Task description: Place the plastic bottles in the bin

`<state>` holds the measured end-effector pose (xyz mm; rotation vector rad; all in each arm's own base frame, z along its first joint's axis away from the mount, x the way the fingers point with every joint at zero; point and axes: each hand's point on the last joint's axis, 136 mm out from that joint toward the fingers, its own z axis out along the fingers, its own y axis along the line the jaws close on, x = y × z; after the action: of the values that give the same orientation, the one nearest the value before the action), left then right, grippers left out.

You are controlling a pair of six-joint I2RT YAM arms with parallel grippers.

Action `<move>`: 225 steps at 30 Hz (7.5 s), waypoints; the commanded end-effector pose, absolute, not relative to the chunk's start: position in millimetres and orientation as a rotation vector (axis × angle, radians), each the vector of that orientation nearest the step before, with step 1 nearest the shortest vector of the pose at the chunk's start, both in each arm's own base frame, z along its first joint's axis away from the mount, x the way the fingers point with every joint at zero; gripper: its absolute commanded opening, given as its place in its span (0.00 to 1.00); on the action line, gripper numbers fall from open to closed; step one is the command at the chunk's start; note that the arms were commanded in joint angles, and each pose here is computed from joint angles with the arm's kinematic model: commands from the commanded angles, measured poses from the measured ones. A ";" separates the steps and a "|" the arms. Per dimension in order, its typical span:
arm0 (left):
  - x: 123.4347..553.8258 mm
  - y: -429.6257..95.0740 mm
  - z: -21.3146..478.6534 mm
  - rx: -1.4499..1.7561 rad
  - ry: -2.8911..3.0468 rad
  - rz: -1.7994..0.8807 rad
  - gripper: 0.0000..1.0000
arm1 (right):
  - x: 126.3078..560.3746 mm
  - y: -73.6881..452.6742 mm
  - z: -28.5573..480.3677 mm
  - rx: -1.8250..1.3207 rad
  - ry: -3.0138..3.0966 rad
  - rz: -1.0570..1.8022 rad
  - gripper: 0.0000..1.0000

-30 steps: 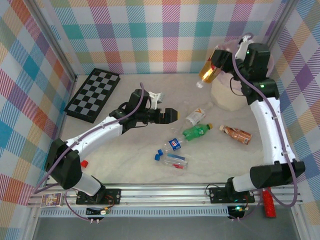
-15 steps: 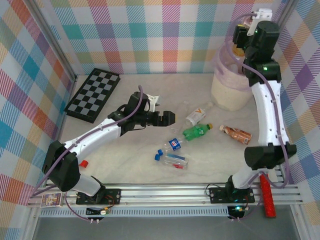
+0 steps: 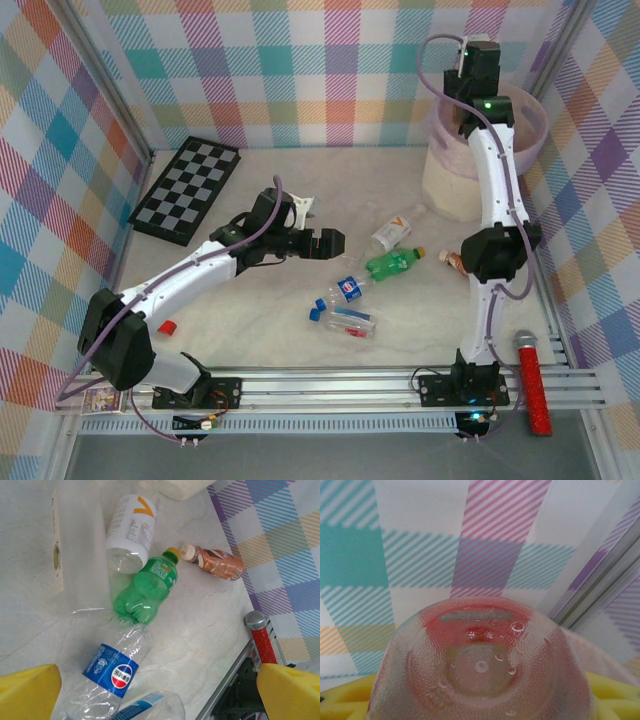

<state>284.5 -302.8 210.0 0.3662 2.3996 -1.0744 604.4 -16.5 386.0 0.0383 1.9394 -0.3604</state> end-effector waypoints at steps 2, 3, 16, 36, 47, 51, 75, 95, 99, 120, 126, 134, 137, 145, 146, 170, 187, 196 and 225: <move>277.3 -292.5 205.4 0.392 2.421 -1.013 1.00 | 595.7 -35.6 348.1 0.156 2.082 -0.280 0.52; 277.4 -292.3 204.5 0.394 2.423 -1.008 1.00 | 595.0 -37.8 339.7 0.173 2.106 -0.262 0.52; 283.1 -297.8 180.1 0.387 2.491 -0.989 1.00 | 572.4 -59.8 264.1 0.377 2.362 0.047 0.86; 298.4 -306.9 160.2 0.390 2.543 -0.943 1.00 | 511.2 -85.5 403.3 0.367 2.099 -0.076 0.99; 312.3 -311.8 144.0 0.385 2.569 -0.876 1.00 | 480.0 -31.6 419.7 0.295 2.120 0.276 0.96; 321.2 -314.7 138.2 0.402 2.574 -0.833 0.97 | 446.7 1.8 435.4 0.213 2.130 0.472 0.96; 344.8 -356.3 60.8 0.649 2.688 -0.510 1.00 | 296.7 68.7 378.7 0.256 2.201 0.919 0.98; 369.4 -363.0 48.3 0.636 2.641 -0.420 0.63 | 293.7 70.9 325.3 0.394 2.261 0.995 0.98; 372.1 -355.2 62.6 0.611 2.616 -0.410 0.60 | 295.8 70.7 320.2 0.412 2.264 1.003 0.98; 334.4 -300.8 174.1 0.496 2.412 -0.757 0.41 | 325.4 149.8 306.5 0.268 2.310 1.181 0.97; 316.6 -306.4 192.6 0.509 2.313 -0.913 0.29 | 351.3 201.5 284.1 0.165 2.405 1.181 0.98; 303.3 -316.8 192.0 0.567 2.285 -0.982 0.28 | 385.2 255.7 248.8 0.096 2.513 1.201 0.99; 304.7 -318.6 189.1 0.566 2.294 -0.959 0.27 | 390.4 267.0 232.7 0.101 2.568 1.196 0.94; 307.3 -319.2 182.6 0.557 2.310 -0.929 0.28 | 385.8 262.5 221.3 0.125 2.591 1.141 0.66; 307.4 -319.9 182.6 0.556 2.311 -0.932 0.28 | 385.5 260.8 221.7 0.124 2.591 1.127 0.66; 302.9 -313.7 180.0 0.514 2.342 -0.907 1.00 | 461.2 61.3 472.3 0.154 1.915 0.535 0.42; 299.2 -316.1 174.7 0.532 2.371 -0.882 1.00 | 499.4 -63.5 486.5 0.249 1.821 -0.234 0.33; 301.1 -324.7 168.5 0.546 2.380 -0.895 1.00 | 535.4 -55.4 416.3 0.216 1.994 -0.256 0.27; 301.5 -331.8 158.8 0.554 2.397 -0.899 1.00 | 567.3 -32.7 298.0 0.664 2.209 0.506 0.37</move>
<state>304.1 -324.8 152.6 0.5398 2.4177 -0.8765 577.1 -52.3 318.9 0.4651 2.1678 0.2244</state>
